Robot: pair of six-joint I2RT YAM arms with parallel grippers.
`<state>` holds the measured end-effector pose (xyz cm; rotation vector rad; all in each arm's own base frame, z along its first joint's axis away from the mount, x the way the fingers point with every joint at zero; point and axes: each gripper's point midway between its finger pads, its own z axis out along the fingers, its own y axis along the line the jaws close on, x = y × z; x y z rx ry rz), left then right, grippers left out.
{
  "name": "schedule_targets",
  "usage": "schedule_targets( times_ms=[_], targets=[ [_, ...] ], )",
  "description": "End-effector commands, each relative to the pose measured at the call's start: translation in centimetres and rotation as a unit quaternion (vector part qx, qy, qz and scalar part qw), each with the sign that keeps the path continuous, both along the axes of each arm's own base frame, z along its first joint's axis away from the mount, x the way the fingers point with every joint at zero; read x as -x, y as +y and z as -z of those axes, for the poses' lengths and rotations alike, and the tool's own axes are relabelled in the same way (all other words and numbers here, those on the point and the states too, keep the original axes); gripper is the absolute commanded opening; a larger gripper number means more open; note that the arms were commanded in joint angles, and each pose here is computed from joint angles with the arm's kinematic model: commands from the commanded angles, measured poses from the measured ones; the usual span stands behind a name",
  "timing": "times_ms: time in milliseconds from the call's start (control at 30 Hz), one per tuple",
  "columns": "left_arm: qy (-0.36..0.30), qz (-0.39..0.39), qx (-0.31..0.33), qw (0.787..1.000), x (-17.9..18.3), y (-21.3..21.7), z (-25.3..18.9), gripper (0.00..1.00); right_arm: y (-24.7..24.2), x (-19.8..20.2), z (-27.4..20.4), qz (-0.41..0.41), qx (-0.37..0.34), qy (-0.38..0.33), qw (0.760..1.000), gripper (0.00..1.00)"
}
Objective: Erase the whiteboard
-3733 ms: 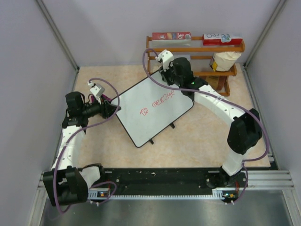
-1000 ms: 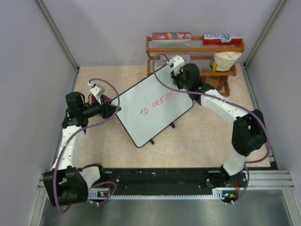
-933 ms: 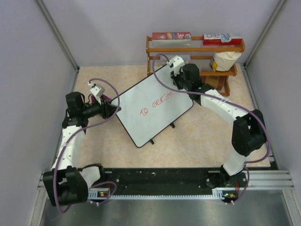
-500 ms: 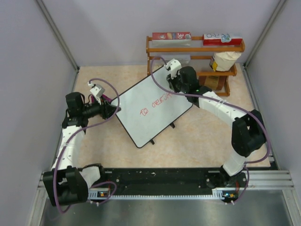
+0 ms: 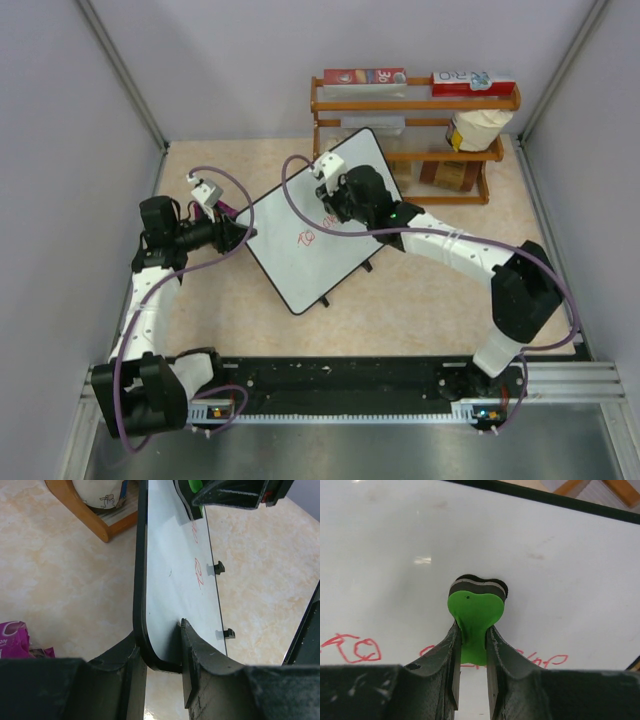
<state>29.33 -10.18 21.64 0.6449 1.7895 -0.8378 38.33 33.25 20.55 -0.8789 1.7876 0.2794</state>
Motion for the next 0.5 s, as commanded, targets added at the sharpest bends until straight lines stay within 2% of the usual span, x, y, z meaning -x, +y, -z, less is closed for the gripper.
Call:
schedule_targets(
  times_ms=[0,467],
  targets=[
    [-0.039,0.022,-0.045,0.998,-0.1,-0.1,1.5,0.00,3.7,4.2,0.0,-0.063,-0.022,0.016,0.998,0.00],
    [-0.043,0.017,-0.047,0.998,-0.1,0.0,1.2,0.00,9.0,12.1,2.1,-0.142,-0.003,0.026,0.989,0.00]
  ],
)
